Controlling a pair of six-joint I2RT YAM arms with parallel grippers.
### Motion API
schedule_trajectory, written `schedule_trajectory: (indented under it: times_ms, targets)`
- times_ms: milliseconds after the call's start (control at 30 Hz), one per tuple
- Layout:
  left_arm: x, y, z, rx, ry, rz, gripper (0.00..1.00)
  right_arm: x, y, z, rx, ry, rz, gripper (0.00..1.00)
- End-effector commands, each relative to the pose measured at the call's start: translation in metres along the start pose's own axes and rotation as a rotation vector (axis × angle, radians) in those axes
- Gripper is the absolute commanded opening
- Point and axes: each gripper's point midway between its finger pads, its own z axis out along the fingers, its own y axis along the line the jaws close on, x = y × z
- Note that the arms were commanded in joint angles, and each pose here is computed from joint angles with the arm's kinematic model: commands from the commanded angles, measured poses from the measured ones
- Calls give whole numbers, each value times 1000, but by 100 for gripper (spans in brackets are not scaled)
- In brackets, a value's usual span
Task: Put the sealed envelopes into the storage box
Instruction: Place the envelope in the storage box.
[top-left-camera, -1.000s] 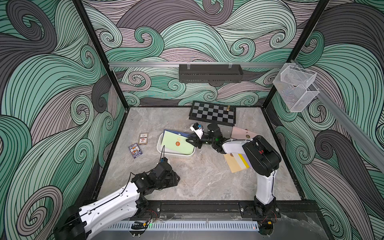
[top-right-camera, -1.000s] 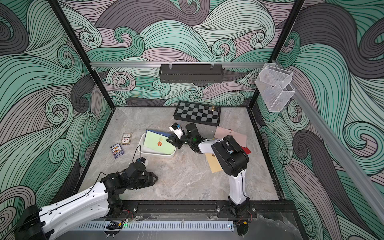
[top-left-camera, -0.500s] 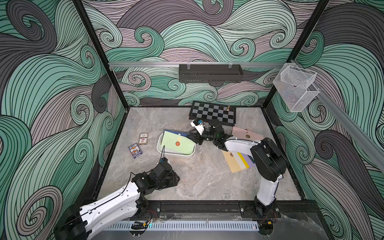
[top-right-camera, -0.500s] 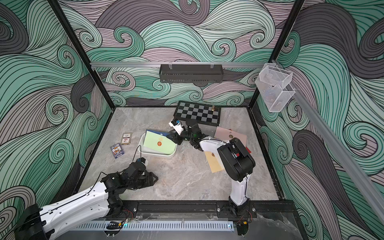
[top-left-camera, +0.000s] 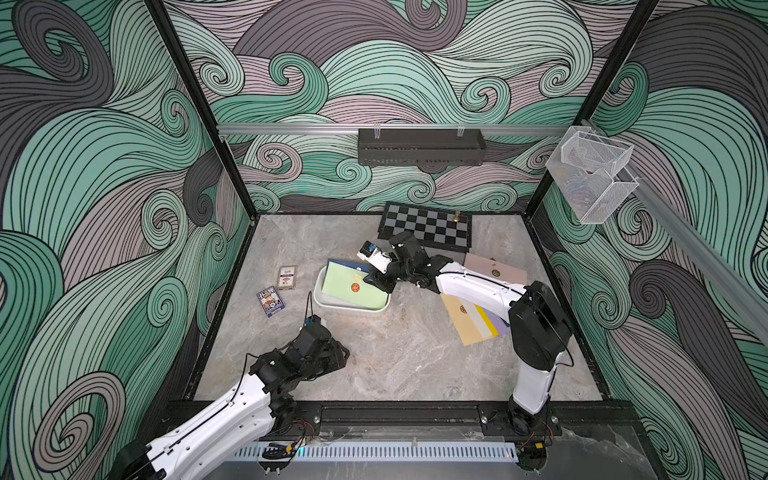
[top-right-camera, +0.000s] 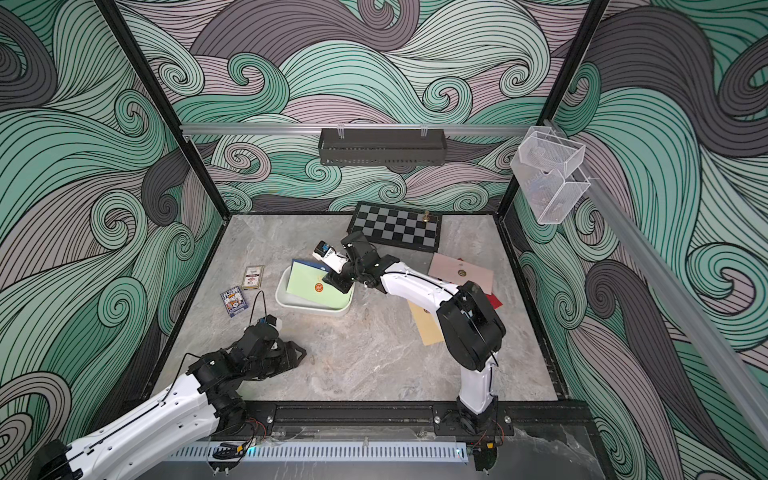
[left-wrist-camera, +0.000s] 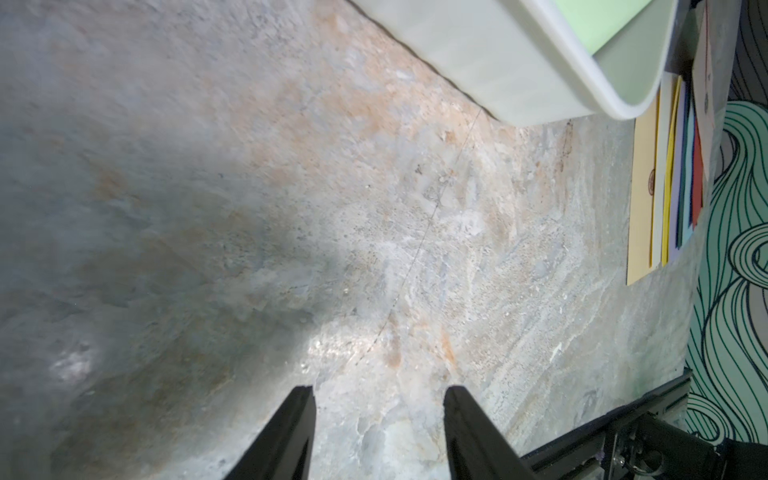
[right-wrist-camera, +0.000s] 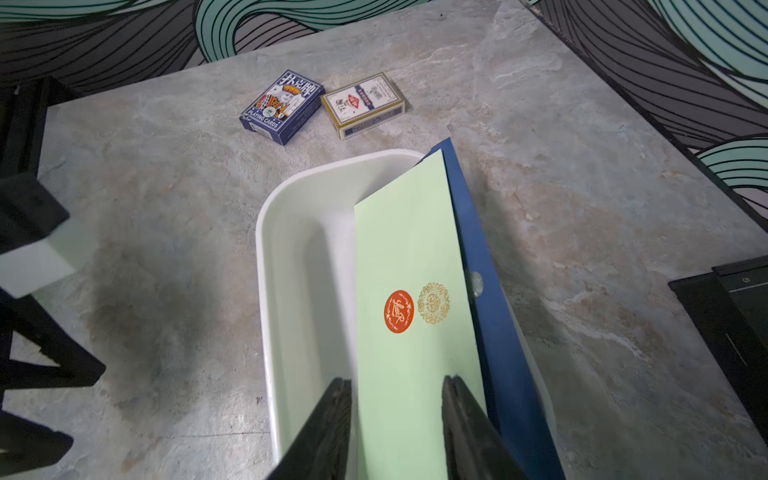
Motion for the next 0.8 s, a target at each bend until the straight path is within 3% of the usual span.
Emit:
schedule_trajectory:
  times_ms: [0, 267, 467, 767]
  targets:
    - [1, 10, -2, -23, -2, -35, 54, 6, -3, 0, 2, 59, 42, 39]
    - [5, 10, 4, -14, 27, -46, 54, 1, -40, 28, 109, 111, 77, 56]
    - [5, 9, 7, -11, 35, -44, 54, -12, -61, 55, 149, 137, 202, 49]
    - [6, 10, 9, -14, 42, -42, 54, -11, -57, 83, 70, 155, 284, 51]
